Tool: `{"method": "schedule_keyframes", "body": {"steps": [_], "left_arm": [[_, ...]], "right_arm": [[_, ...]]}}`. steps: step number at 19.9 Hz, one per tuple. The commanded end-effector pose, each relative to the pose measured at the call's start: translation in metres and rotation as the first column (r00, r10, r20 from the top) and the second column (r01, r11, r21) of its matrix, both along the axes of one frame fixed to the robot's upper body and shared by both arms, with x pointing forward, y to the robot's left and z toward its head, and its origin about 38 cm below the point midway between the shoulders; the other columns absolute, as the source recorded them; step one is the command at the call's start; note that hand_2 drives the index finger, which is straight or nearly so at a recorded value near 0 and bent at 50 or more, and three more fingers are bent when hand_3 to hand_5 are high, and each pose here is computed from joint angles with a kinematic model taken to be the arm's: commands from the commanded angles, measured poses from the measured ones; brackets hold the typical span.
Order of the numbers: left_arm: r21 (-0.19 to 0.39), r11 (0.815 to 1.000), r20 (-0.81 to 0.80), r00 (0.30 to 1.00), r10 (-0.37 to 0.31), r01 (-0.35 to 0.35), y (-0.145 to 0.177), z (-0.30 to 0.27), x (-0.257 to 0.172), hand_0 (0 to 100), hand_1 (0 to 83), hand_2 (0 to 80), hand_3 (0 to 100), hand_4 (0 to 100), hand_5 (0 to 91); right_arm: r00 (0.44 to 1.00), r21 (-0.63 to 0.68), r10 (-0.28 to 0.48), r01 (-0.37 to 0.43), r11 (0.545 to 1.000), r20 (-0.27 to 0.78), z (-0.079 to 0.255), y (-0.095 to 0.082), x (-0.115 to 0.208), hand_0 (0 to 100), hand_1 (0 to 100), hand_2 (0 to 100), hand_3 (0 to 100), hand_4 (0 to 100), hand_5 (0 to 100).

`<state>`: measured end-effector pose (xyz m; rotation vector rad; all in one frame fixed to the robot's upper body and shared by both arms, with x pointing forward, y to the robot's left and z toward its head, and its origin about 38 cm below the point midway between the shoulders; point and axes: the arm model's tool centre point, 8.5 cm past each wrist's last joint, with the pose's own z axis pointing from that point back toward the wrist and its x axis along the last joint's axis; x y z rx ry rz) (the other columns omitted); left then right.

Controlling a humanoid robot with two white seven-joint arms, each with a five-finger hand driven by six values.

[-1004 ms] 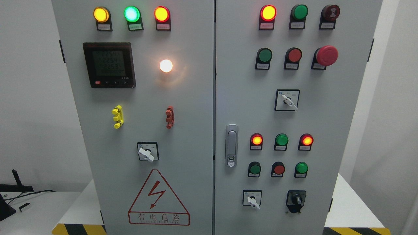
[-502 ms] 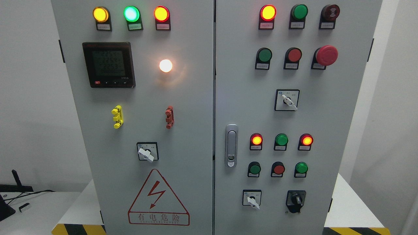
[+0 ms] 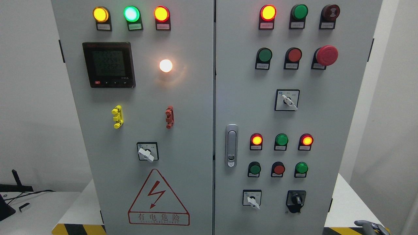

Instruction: Trip black knob to open circuit

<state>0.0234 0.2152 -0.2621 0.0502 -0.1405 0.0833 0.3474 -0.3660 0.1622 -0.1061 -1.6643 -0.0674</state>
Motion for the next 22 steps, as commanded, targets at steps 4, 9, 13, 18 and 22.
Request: {"method": "schedule_keyframes", "body": {"steps": [4,9,13,18,22], "left_arm": [[0.000,1.000,0.000,1.000,-0.031,0.031,0.000,0.000,0.000,12,38.9,0.0,0,0,0.0],[-0.001,1.000,0.000,1.000,-0.031,0.031,-0.001,0.000,0.000,12,38.9,0.0,0,0,0.0],[-0.001,1.000,0.000,1.000,-0.031,0.031,-0.001,0.000,0.000,12,38.9,0.0,0,0,0.0],[0.000,1.000,0.000,1.000,-0.031,0.031,0.000,0.000,0.000,12,38.9,0.0,0,0,0.0],[0.000,1.000,0.000,1.000,-0.031,0.031,0.000,0.000,0.000,12,38.9,0.0,0,0,0.0]], "right_arm": [[0.995,0.017,0.075,-0.074,0.997,-0.069,-0.023,0.034,0.024,17,36,45,100,100,94],[0.994,0.020,0.091,-0.090,0.996,-0.058,-0.018,0.048,0.037,17,37,46,100,100,95],[0.993,0.019,0.111,-0.110,0.994,-0.048,-0.013,0.064,0.049,18,41,46,100,100,94],[0.991,0.010,0.120,-0.119,0.993,-0.056,-0.016,0.076,0.052,20,64,46,100,100,95],[0.992,-0.033,0.104,-0.107,0.994,-0.073,-0.020,0.076,0.054,17,71,49,100,100,95]]}}
